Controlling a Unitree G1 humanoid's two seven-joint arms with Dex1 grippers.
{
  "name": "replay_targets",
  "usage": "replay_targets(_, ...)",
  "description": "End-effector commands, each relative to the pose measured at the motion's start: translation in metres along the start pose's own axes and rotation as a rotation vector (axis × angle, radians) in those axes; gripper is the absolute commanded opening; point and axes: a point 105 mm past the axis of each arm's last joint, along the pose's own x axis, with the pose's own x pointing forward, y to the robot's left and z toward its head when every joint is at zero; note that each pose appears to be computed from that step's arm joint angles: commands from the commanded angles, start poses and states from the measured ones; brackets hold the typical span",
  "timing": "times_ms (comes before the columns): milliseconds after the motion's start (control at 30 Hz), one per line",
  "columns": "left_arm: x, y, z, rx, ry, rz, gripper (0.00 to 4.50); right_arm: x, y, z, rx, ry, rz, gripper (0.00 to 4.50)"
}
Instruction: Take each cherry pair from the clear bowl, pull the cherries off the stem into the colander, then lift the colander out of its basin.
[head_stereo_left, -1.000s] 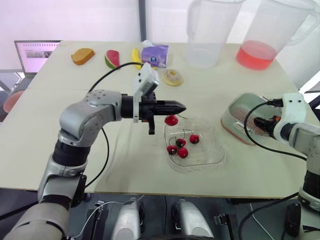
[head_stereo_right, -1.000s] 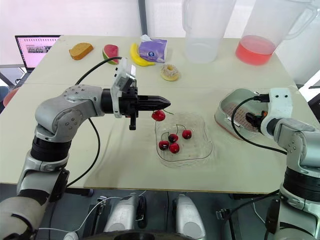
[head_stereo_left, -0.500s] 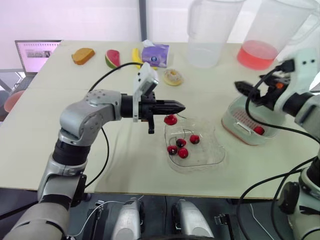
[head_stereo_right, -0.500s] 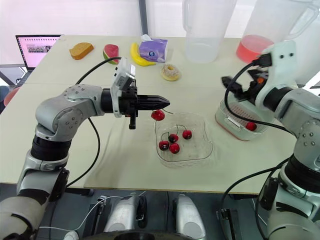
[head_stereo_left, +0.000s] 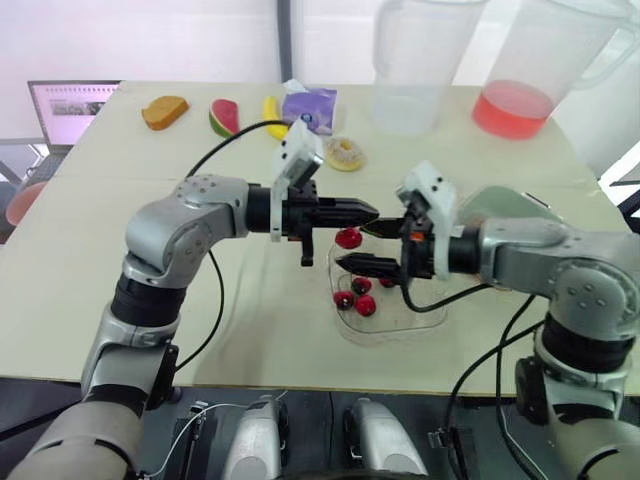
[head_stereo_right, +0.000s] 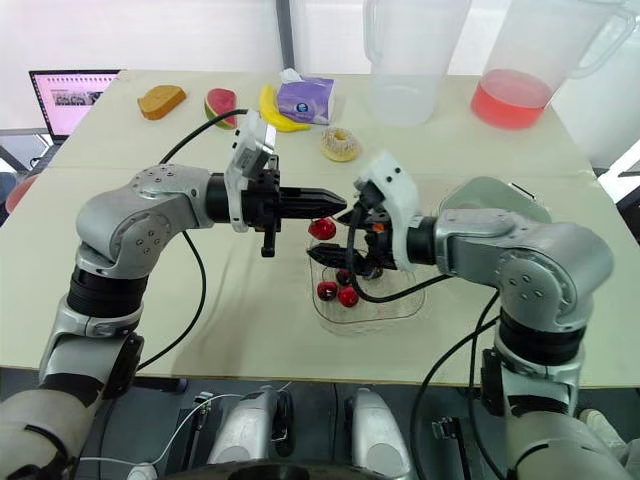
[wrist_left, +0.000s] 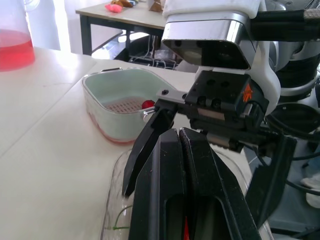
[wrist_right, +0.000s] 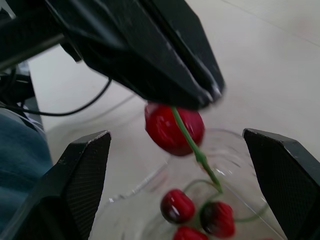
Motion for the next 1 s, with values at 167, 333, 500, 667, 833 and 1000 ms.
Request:
replay_targets(167, 0.0, -0.004, 0.014, 0.053, -0.033, -0.012, 0.0, 0.002, 0.005, 0.011, -0.028, -0.047, 0.016, 4.49)
replay_targets(333, 0.0, -0.005, 0.015, 0.052, -0.038, -0.013, 0.0, 0.005, 0.001, 0.006, -0.028, -0.028, -0.012, 4.22)
replay_targets(500, 0.0, -0.005, 0.015, 0.05, -0.038, -0.012, 0.0, 0.007, -0.004, 0.003, -0.029, -0.018, -0.037, 2.12)
replay_targets(667, -0.001, -0.005, 0.015, 0.047, -0.037, -0.008, 0.0, 0.007, -0.003, 0.003, -0.03, -0.017, -0.028, 0.47)
replay_targets(833, 0.0, -0.005, 0.015, 0.046, -0.04, -0.006, 0.0, 0.004, -0.004, -0.005, -0.02, 0.022, -0.039, 0.47)
replay_targets(1000, -0.001, -0.005, 0.015, 0.043, -0.042, 0.001, 0.0, -0.004, -0.015, -0.043, 0.048, 0.14, -0.097, 0.47)
